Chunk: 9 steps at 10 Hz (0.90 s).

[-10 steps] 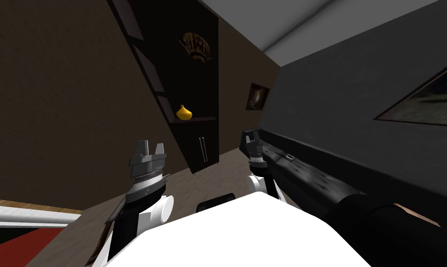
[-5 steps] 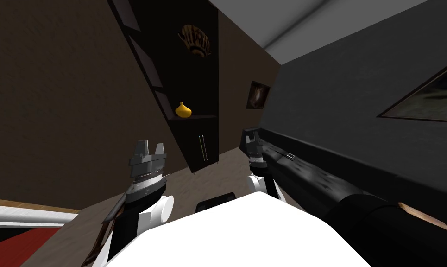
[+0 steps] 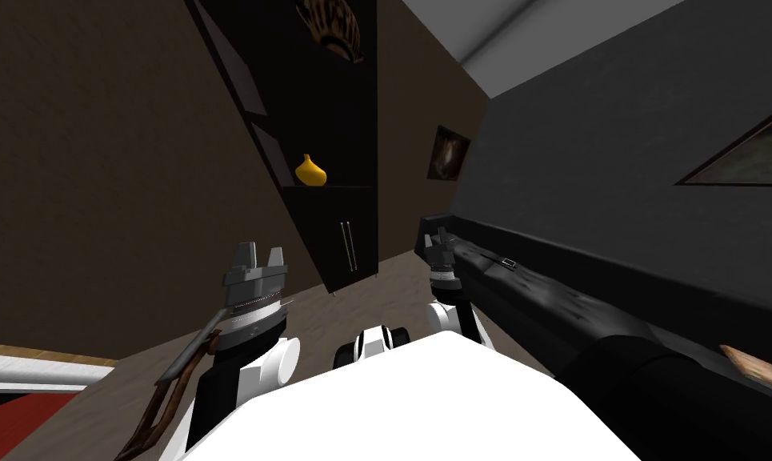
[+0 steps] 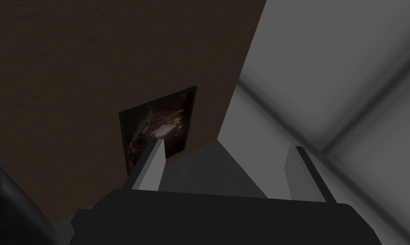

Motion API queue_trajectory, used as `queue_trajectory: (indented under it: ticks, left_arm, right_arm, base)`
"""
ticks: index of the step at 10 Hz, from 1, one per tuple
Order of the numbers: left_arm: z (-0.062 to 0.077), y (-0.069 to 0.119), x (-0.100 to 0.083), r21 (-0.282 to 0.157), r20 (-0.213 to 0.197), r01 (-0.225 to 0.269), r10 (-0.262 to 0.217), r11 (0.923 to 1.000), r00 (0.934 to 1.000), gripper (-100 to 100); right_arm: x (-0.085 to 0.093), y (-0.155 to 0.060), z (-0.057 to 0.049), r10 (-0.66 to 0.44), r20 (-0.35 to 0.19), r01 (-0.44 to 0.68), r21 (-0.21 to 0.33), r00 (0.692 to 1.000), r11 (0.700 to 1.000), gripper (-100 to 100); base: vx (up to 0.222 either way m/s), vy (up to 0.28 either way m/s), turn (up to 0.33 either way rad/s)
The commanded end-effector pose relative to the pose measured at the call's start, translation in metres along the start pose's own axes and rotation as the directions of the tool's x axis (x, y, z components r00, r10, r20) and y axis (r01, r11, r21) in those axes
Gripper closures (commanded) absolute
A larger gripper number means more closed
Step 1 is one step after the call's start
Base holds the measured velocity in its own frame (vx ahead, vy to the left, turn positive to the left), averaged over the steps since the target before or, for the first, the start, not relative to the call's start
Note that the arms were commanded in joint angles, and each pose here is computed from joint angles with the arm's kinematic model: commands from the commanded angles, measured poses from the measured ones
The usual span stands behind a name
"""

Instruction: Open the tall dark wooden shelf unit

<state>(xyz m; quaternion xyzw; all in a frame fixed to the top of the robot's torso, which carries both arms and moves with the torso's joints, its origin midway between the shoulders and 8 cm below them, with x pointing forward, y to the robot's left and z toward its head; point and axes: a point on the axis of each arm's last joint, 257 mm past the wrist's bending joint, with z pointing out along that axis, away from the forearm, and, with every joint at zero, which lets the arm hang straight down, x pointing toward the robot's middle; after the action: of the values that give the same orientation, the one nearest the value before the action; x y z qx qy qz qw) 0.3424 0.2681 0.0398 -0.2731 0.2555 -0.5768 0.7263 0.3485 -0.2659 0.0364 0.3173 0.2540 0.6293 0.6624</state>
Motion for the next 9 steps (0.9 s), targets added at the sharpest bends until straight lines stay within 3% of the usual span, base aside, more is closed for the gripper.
queue_trajectory:
  ticks: [1,4,5,9]
  left_arm:
    - [0.0,0.005,0.007,-0.013,-0.055,-0.025,0.025,0.9996,0.9982,-100]
    - [-0.001,0.017,0.014,-0.043,-0.119,-0.065,0.059,0.997,0.9911,-100]
    - [-0.002,0.027,0.017,-0.071,-0.149,-0.092,0.081,0.9932,0.9855,-100]
    - [-0.003,0.052,0.019,-0.137,-0.186,-0.144,0.118,0.98,0.9755,-100]
  right_arm:
    - [0.0,0.0,0.0,0.0,0.0,0.0,0.001,1.0,1.0,0]
    - [0.0,0.0,0.0,0.0,0.0,0.0,0.001,1.0,1.0,0]
    - [0.0,0.0,0.0,0.0,0.0,0.0,0.001,1.0,1.0,0]
    - [0.0,0.0,0.0,0.0,0.0,0.0,0.001,1.0,1.0,0]
  base:
    - [0.034,-0.012,-0.002]
    - [0.063,-0.028,-0.003]
    - [0.107,-0.035,-0.008]
    - [0.115,-0.058,-0.005]
